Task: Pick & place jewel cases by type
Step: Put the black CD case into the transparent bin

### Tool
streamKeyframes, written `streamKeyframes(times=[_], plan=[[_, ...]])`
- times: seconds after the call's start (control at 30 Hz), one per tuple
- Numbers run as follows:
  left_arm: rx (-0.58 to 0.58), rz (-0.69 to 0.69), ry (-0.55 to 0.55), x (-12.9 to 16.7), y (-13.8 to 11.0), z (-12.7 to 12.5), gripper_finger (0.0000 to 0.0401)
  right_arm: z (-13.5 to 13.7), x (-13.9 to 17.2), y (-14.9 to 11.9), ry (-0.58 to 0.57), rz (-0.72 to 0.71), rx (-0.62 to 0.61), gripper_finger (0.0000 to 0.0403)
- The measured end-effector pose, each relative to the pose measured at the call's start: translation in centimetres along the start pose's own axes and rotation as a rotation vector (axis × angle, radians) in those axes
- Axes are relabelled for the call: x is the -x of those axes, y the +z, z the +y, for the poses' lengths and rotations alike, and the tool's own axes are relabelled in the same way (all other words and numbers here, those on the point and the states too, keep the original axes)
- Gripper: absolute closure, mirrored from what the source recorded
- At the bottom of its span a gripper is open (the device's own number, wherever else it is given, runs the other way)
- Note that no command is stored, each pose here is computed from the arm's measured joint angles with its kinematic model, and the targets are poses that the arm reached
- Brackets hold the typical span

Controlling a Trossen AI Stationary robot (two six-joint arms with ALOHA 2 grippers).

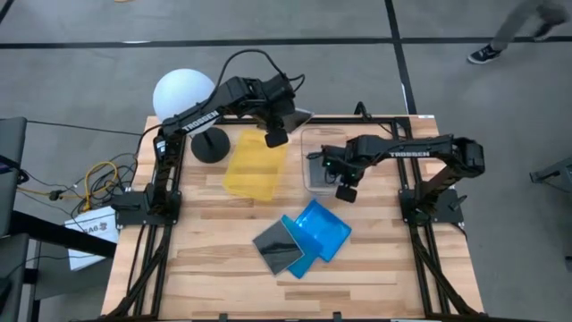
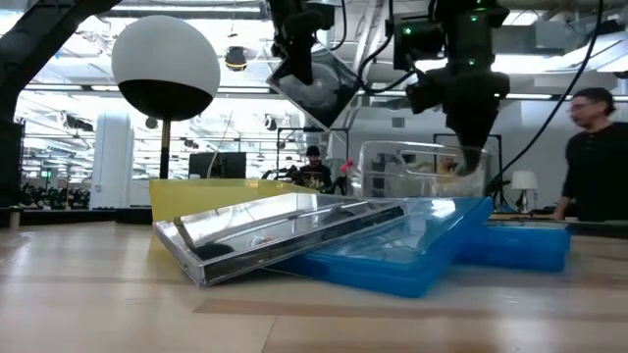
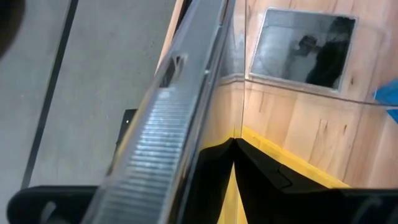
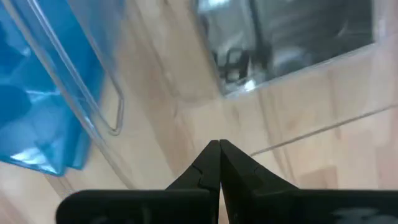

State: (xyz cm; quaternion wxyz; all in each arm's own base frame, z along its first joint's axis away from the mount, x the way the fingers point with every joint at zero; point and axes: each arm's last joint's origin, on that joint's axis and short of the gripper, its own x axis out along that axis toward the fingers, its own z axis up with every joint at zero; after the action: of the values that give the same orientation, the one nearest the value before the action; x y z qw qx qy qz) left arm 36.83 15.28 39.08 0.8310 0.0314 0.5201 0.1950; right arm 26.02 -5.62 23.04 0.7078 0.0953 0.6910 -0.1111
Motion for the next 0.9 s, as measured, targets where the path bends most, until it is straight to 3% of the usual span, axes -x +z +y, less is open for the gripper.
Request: streamKeyframes(times=[0.17,0.43,0.63,0.9], plan=[[-0.007,-0.009,-0.038,0.1,0.1,-0.5,0.0317,-1.5,1.1,-1.2,-0.036,0.028,-0.035,0.0403],[-0.117,-0.046,-0.126,0.3,0.6,-2.4,0.0317,-3.2,5.2,-3.7,-0.022,-0.188,-0.202,0.0403],[-0.212,-0.017,-0.16,-1.0,1.0,-4.9,0.0317,-3.7,8.1,-6.9,0.032,-0.297,-0.378,0.0403],[-0.229,0.026,-0.229,-4.3,1.6,-6.3,0.0331,-3.6,9.9,-8.9,0.069,-0.412,-0.531,0.0403]])
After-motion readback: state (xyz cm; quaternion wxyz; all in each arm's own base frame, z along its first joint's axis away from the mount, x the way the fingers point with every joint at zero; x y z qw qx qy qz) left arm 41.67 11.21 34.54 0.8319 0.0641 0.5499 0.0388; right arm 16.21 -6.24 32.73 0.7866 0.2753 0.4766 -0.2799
